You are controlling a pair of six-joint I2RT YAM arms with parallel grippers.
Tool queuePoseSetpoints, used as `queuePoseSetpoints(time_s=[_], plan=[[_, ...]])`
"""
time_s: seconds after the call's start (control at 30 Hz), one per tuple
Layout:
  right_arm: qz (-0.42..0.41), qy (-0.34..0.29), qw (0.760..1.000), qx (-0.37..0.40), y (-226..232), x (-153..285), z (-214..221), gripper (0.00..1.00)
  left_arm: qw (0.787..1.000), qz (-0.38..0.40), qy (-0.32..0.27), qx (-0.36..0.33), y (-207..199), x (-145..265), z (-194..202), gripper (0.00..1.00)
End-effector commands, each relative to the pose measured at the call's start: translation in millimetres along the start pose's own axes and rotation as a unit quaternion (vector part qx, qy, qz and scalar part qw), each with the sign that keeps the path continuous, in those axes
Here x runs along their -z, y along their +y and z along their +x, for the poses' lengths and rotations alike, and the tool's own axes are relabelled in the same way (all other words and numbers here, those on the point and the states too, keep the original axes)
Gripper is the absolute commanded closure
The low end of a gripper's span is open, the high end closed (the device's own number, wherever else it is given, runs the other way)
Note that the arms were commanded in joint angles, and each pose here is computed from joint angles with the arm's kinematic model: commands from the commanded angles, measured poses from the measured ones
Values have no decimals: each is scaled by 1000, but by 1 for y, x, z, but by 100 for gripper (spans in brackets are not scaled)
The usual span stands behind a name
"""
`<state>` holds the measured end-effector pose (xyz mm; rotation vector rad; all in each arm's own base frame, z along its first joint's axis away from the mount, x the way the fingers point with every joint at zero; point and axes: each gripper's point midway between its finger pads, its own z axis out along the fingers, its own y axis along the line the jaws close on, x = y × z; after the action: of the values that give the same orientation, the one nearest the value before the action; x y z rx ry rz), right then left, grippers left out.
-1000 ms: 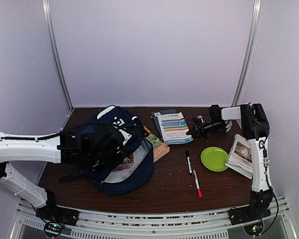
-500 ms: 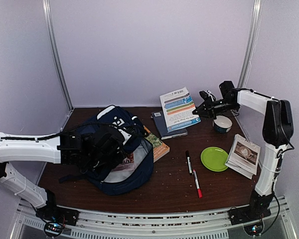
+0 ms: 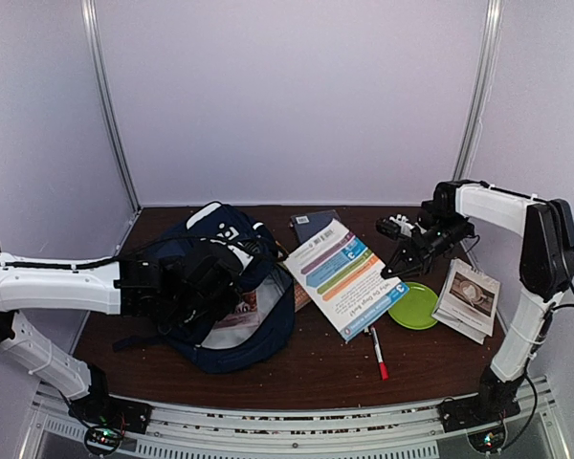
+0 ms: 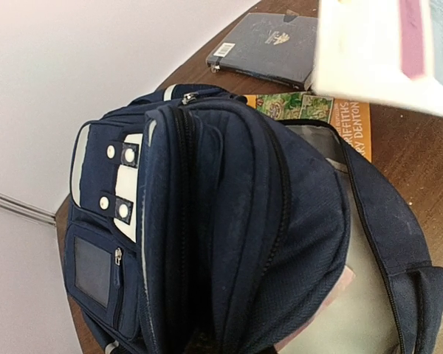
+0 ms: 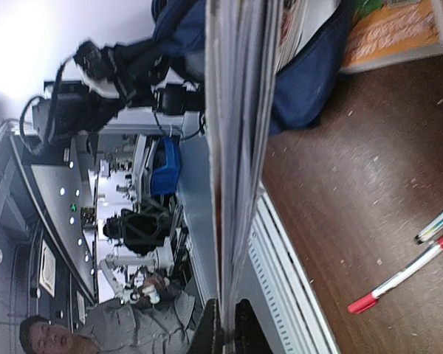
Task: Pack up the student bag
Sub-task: Place the book in the largest pocket of the bag.
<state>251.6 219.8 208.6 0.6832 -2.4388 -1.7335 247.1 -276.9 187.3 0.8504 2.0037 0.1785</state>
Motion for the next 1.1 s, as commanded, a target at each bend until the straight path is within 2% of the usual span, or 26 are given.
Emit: queuePoseSetpoints(time_s=[0.0,0.17,0.4,0.67,1.07], plan=[[-42,60,997,32,27,-30,45,100,996,-48,-51,55,23,2,-37,100],[-58,120,990,54,47,-61,64,100,993,-56,-63,81,28,3,-49,100],[-79,169,982,34,47,-97,57,100,989,-27,-89,116,29,14,-62,100],[-84,185,979,1,33,-125,24,100,983,2,-110,144,30,26,-59,100],[-118,189,974,-39,24,-167,-14,100,984,40,-122,124,11,35,-71,100]])
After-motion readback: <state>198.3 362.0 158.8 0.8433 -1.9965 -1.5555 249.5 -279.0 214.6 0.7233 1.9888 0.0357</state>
